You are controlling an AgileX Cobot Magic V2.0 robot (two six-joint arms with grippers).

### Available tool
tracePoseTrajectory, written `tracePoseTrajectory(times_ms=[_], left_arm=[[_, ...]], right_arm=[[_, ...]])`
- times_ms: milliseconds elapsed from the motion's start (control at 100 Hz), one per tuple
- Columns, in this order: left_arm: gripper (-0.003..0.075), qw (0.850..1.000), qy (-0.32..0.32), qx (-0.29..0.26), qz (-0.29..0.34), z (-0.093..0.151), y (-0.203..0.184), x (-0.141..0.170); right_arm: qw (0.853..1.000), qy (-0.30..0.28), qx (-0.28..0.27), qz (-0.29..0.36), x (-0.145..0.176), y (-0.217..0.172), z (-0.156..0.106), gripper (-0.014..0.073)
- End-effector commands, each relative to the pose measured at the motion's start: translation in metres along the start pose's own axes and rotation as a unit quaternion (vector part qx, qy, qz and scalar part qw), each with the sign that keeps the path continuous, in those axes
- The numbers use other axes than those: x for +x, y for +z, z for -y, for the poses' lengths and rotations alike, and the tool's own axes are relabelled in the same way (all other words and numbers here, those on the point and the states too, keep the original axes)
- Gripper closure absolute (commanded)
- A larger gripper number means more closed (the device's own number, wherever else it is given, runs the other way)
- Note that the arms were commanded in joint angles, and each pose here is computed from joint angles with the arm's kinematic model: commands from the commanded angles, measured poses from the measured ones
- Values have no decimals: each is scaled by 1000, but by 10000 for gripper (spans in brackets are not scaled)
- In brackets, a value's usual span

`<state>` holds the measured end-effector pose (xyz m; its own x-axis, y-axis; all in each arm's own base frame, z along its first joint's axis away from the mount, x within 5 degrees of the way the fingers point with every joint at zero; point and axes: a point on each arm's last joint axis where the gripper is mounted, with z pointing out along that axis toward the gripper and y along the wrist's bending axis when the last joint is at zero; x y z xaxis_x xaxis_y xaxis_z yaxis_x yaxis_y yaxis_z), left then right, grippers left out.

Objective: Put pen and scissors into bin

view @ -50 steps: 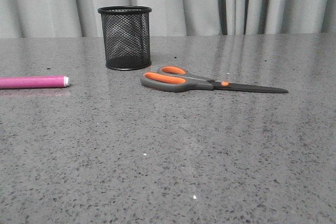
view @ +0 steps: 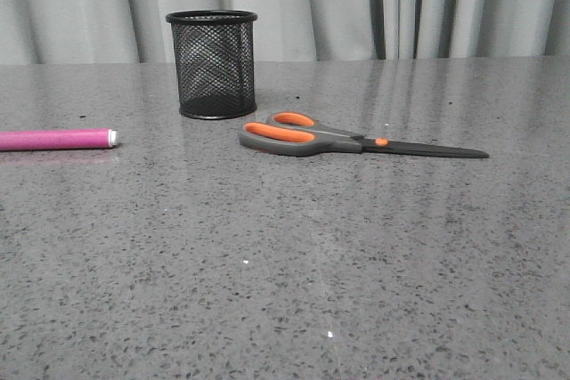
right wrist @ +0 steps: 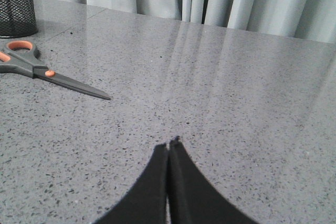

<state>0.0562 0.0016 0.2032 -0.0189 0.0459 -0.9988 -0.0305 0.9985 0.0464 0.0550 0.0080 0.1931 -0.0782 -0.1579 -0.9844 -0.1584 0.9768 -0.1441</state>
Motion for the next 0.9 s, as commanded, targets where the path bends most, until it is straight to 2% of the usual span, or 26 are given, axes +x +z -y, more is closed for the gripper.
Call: tracePoseTrajectory(times_ms=[0, 560, 750, 890], left_arm=[[739, 1000, -8, -2, 30, 0, 0, 7], [739, 999, -19, -2, 32, 0, 0, 6], [739, 995, -100, 4, 30, 1, 0, 7], [739, 984, -176, 9, 28, 1, 0, 7]], right_arm=[[999, -3, 8, 39, -3, -1, 1, 664], [997, 0, 13, 81, -10, -2, 2, 664], [994, 64, 7, 87, -11, -2, 2, 664], [988, 120, 4, 97, -13, -2, 2, 664]])
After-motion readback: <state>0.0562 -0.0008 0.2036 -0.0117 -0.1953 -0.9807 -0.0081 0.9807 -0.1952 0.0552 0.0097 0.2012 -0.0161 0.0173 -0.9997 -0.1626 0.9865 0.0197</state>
